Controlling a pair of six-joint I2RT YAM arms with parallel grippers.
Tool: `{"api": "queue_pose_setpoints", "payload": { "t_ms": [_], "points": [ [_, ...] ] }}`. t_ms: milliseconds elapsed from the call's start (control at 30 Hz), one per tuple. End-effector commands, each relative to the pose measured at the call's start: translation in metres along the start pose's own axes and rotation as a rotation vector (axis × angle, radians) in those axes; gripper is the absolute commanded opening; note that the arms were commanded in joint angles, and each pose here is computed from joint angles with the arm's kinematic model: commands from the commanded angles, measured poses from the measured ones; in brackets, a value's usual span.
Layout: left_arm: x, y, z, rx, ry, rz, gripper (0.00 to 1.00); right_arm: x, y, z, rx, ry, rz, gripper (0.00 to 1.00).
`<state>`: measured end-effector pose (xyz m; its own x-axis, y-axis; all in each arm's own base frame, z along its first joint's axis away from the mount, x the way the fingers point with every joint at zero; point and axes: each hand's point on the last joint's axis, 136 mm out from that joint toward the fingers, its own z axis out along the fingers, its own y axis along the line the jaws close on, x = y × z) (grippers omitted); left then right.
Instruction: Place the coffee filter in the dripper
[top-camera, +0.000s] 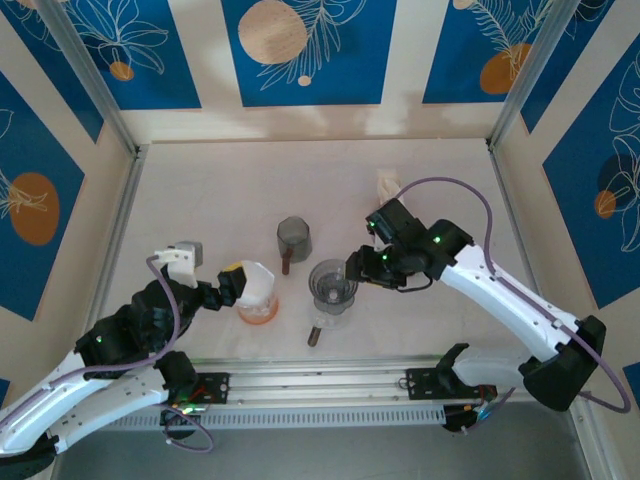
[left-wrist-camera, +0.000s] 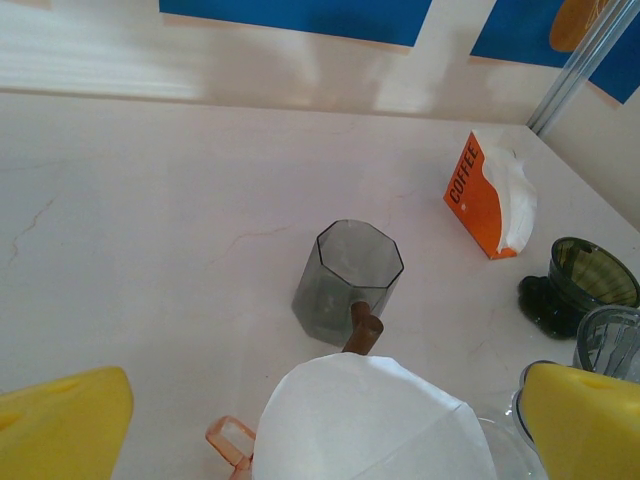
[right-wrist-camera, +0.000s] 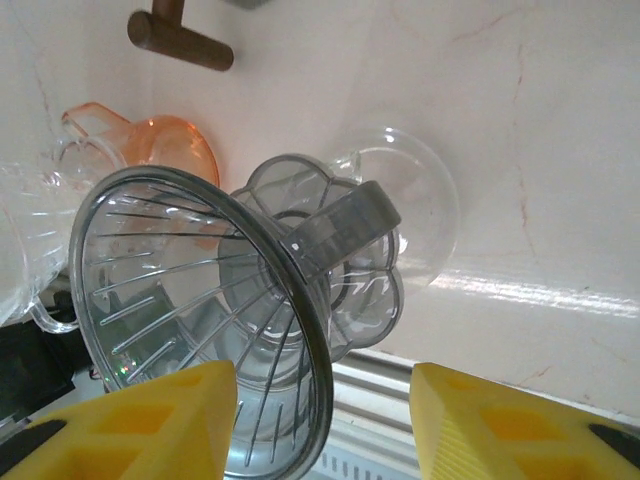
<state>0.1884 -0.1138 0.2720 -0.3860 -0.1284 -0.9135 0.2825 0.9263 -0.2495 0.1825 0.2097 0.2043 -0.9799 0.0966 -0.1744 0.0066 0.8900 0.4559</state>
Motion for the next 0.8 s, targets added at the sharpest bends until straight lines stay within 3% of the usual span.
{"api": "queue_pose_setpoints", "payload": {
  "t_ms": [0, 367, 767],
  "points": [
    [-0.014, -0.002, -0.004, 0.01, -0.045, -0.01, 1.0, -0.01, -0.012, -0.011, 0.043, -0.087, -0.011, 0.5],
    [-0.018, -0.01, -0.003, 0.05, -0.065, -0.006, 1.0, -0.083, -0.038, -0.05, 0.156, -0.464, -0.09, 0.51],
    [-0.015, -0.015, 0.001, 0.062, -0.05, -0.011, 1.0, -0.179, -0.086, -0.024, 0.331, -0.475, -0.054, 0.48]
  ]
}}
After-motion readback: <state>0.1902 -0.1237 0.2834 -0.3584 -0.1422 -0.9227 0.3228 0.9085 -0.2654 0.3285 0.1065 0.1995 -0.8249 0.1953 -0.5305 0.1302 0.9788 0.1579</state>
